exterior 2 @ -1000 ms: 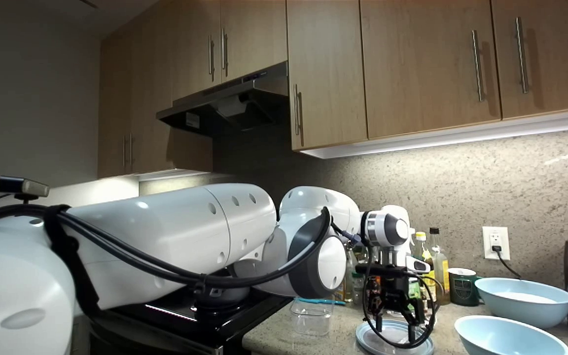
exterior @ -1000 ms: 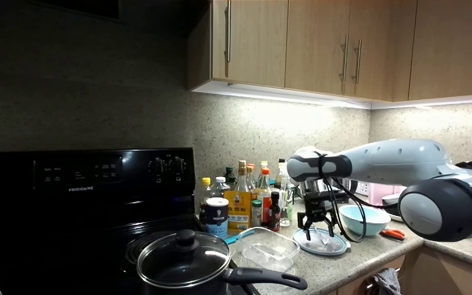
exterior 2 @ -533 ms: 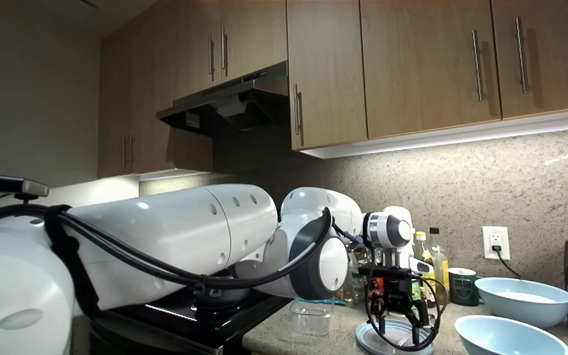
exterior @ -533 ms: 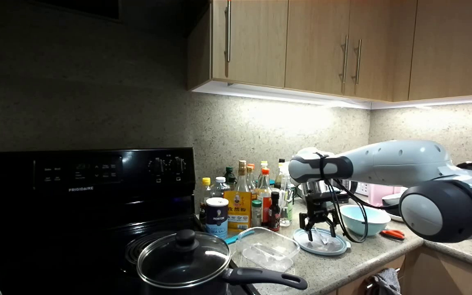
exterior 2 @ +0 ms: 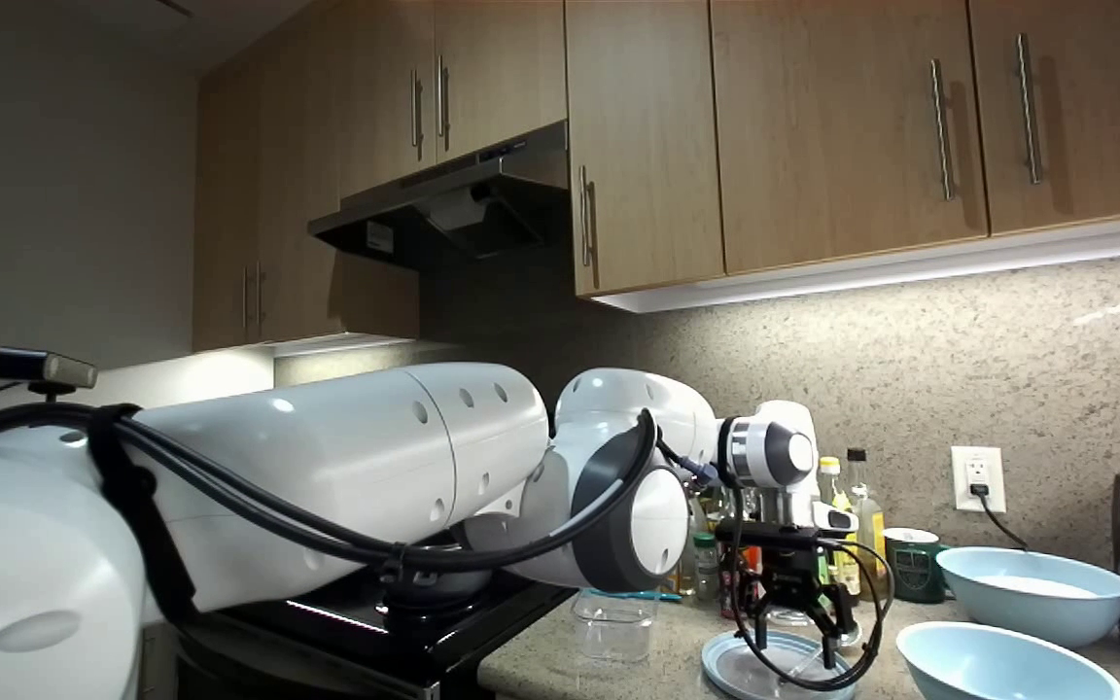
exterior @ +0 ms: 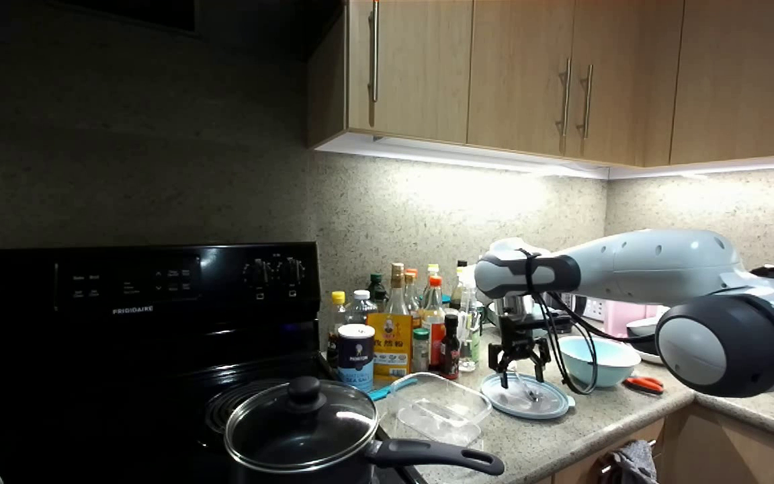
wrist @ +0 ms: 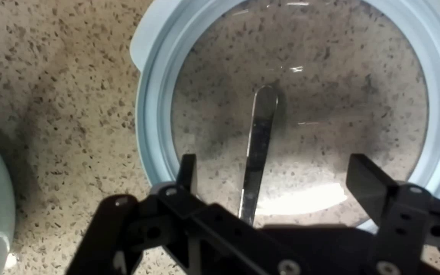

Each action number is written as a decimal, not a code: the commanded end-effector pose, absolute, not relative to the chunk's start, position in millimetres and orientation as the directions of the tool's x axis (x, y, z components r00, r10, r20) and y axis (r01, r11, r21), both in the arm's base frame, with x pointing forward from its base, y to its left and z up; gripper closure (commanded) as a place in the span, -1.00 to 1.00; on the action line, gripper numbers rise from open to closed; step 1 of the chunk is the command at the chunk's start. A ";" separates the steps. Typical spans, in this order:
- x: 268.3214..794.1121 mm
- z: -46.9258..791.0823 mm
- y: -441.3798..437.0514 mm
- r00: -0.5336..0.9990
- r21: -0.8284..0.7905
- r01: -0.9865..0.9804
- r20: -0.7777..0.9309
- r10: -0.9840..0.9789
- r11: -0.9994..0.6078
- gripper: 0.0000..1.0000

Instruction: Remove the spoon from the bowl and put it on the lid that is on the counter

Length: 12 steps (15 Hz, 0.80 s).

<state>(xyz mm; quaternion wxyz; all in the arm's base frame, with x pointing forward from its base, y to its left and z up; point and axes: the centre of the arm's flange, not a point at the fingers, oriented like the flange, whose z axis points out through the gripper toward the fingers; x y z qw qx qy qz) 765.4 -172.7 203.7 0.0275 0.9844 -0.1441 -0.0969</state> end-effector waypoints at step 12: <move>790.2 210.2 -193.9 0.842 -0.154 -0.538 -0.140 -0.521 -0.828 -1.00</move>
